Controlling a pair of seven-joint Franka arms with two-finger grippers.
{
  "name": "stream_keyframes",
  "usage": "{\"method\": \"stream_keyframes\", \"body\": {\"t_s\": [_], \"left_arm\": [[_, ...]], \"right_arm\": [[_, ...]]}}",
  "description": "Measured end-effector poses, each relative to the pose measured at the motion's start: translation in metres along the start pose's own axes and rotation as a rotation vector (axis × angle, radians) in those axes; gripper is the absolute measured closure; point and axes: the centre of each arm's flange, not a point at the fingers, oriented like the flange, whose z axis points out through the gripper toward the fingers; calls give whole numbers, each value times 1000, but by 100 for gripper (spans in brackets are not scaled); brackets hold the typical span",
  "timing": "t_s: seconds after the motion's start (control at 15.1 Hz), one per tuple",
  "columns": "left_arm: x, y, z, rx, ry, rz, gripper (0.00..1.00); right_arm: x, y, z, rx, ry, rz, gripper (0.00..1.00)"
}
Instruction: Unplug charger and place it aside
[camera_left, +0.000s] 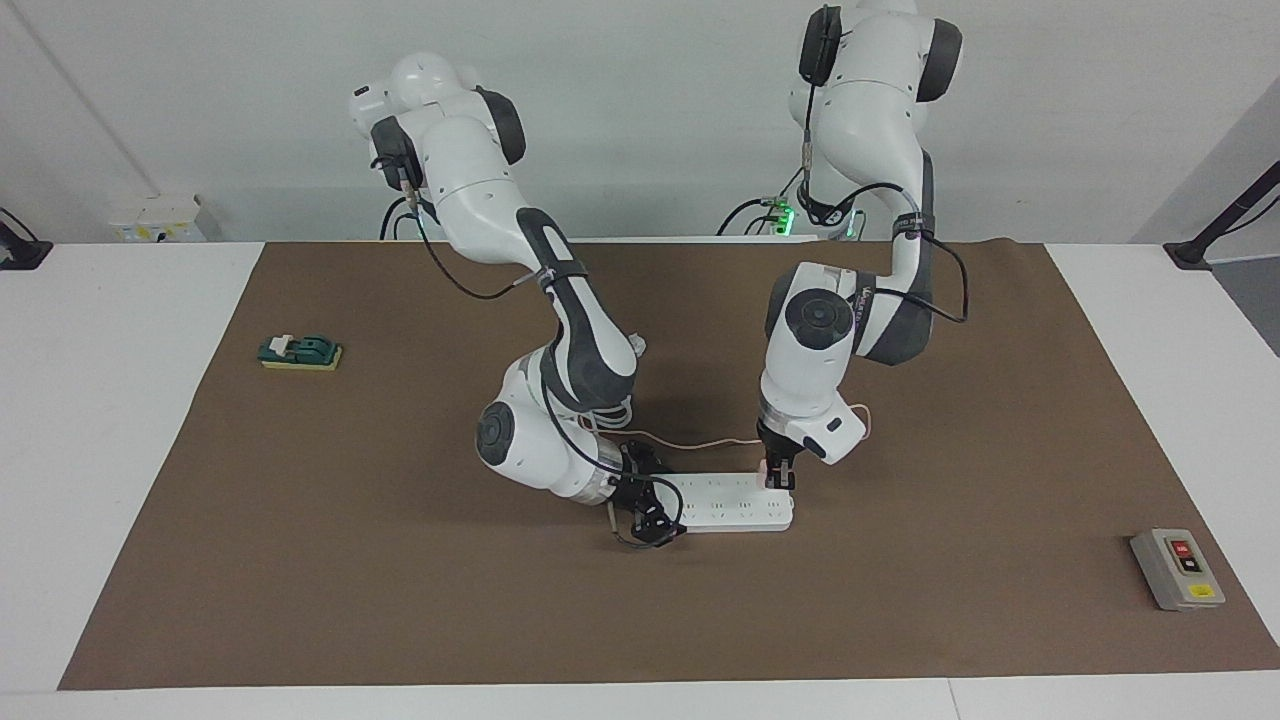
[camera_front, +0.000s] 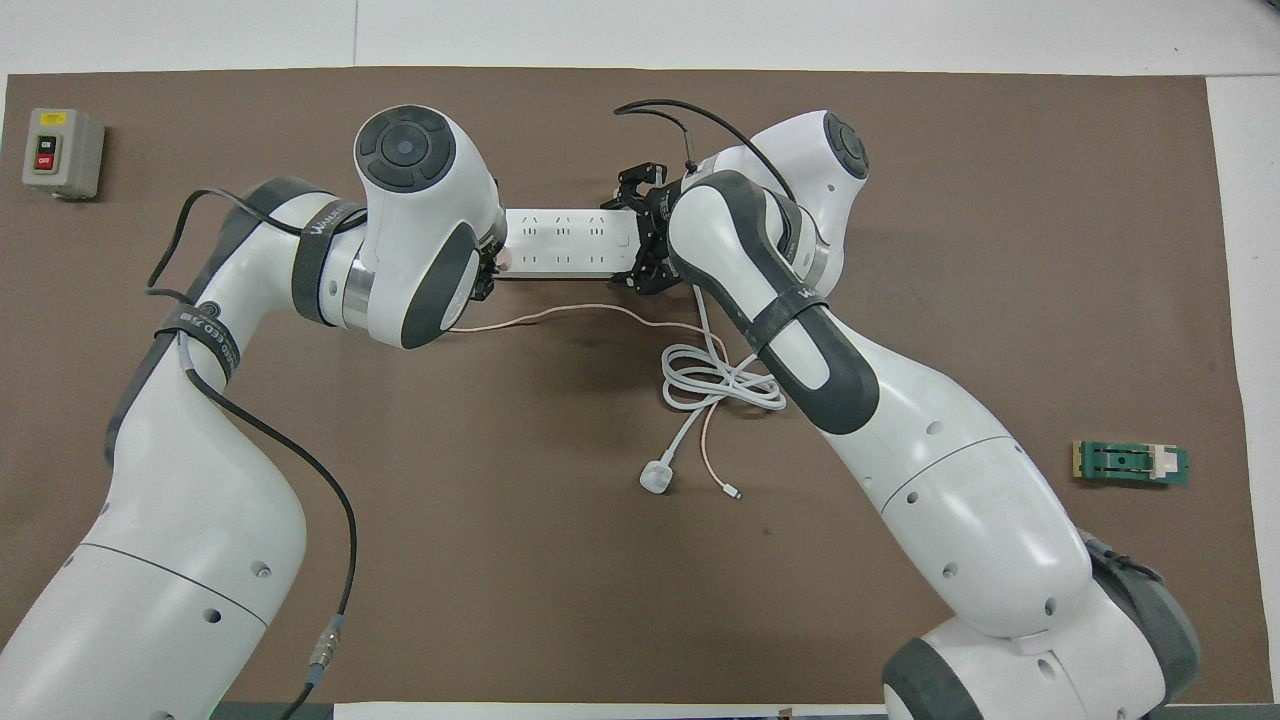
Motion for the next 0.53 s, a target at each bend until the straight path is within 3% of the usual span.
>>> {"method": "stream_keyframes", "body": {"t_s": [0.53], "left_arm": [[0, 1, -1, 4, 1, 1, 68]], "right_arm": [[2, 0, 0, 1, -12, 0, 3]]}}
